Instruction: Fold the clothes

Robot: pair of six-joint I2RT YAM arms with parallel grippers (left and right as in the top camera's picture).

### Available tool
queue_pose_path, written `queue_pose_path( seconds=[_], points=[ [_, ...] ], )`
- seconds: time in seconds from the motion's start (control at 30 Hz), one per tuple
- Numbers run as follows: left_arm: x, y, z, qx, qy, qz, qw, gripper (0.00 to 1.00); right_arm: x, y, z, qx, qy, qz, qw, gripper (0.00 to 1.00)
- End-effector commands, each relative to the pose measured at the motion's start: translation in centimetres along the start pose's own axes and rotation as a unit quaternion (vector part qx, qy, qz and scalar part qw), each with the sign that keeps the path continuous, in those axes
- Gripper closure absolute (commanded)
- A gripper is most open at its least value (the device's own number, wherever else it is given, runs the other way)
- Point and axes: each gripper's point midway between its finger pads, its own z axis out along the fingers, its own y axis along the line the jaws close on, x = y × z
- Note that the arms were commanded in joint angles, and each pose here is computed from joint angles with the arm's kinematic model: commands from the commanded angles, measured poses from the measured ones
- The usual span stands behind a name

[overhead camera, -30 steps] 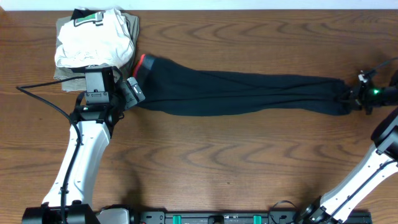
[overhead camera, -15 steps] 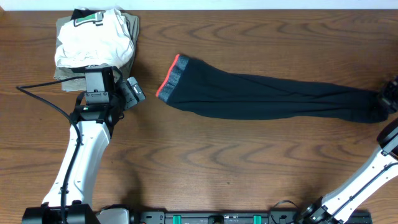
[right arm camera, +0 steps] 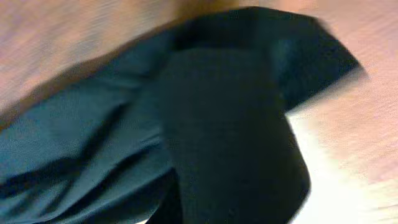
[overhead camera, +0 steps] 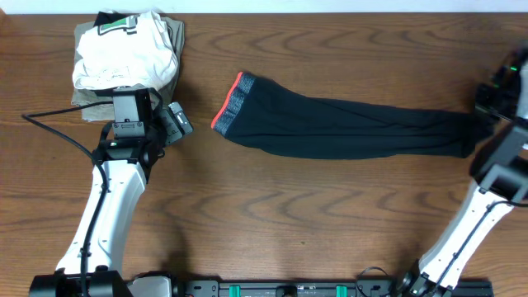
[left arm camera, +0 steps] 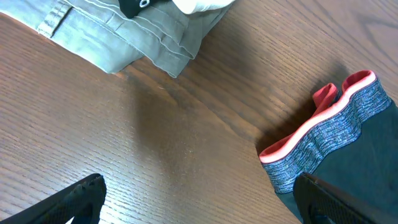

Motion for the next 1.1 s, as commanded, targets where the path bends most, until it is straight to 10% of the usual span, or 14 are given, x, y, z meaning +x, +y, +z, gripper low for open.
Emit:
queue_pose_path(
  seconds=[0.0, 1.07],
  points=[
    [0.2, 0.3, 0.0, -0.003, 0.001, 0.001, 1.0, 0.02, 0.5, 2.9, -2.3, 0.016, -0.025, -0.025, 0.999, 0.99],
    [0.1, 0.3, 0.0, -0.003, 0.001, 0.001, 1.0, 0.02, 10.1, 20.1, -2.4, 0.037, 0.014, -0.192, 0.981, 0.99]
  ],
)
